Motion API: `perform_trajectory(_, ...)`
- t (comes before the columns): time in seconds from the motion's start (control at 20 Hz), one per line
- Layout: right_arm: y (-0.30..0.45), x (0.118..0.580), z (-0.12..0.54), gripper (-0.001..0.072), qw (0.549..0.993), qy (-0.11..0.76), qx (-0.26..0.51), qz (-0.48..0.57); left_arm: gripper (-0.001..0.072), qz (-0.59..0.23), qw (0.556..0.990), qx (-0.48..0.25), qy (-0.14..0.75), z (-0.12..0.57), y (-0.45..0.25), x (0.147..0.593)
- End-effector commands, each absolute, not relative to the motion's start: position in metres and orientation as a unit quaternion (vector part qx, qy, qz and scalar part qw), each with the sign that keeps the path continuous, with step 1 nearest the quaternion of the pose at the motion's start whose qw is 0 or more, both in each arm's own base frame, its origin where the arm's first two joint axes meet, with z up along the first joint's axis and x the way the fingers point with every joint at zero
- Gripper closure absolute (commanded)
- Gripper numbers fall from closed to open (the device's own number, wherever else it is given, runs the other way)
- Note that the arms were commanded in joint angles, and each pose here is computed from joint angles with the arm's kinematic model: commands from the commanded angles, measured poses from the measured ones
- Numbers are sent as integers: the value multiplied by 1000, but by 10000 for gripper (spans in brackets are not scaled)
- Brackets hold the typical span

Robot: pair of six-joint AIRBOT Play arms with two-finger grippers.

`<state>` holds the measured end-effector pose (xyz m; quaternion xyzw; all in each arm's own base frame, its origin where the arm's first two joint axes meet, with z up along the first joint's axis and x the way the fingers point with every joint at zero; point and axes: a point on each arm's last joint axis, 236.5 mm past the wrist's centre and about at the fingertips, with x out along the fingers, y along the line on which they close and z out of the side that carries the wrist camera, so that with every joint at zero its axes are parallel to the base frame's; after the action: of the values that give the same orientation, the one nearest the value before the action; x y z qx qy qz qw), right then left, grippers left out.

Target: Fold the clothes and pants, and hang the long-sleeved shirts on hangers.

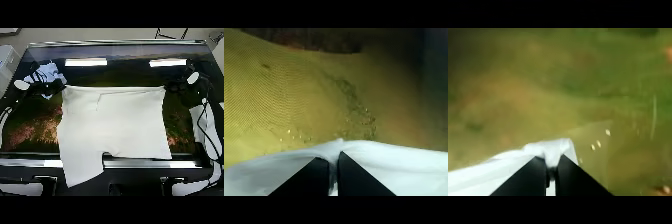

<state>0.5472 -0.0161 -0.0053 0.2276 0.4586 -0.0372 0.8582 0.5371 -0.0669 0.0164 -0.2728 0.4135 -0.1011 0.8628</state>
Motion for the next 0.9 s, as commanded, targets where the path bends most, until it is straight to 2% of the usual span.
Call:
perform_trajectory(0.0,-21,564,-12,674,865,433,247,-52,686,-101,875,-262,395,5,-76,564)
perform_trajectory(0.15,-13,542,-50,674,829,499,248,-51,686,-110,854,-270,431,-22,-96,555)
perform_trajectory(0.25,-19,533,-44,674,818,514,254,-53,687,-123,853,-261,435,-7,-97,548)
perform_trajectory(0.35,-29,511,-24,674,805,543,236,-38,687,-142,848,-217,463,18,-82,523)
perform_trajectory(0.4,-31,492,-17,673,794,568,215,-22,686,-152,832,-195,496,23,-75,498)
perform_trajectory(0.5,-31,440,-19,673,738,648,186,-13,687,-154,764,-165,604,7,-64,433)
perform_trajectory(0.6,-20,399,-40,674,680,709,189,-7,686,-159,694,-162,683,-26,-69,379)
perform_trajectory(0.65,-16,385,-54,674,661,725,195,-8,686,-157,676,-166,701,-47,-72,363)
perform_trajectory(0.85,-6,362,-83,673,634,744,213,-9,686,-137,674,-198,698,-84,-78,352)
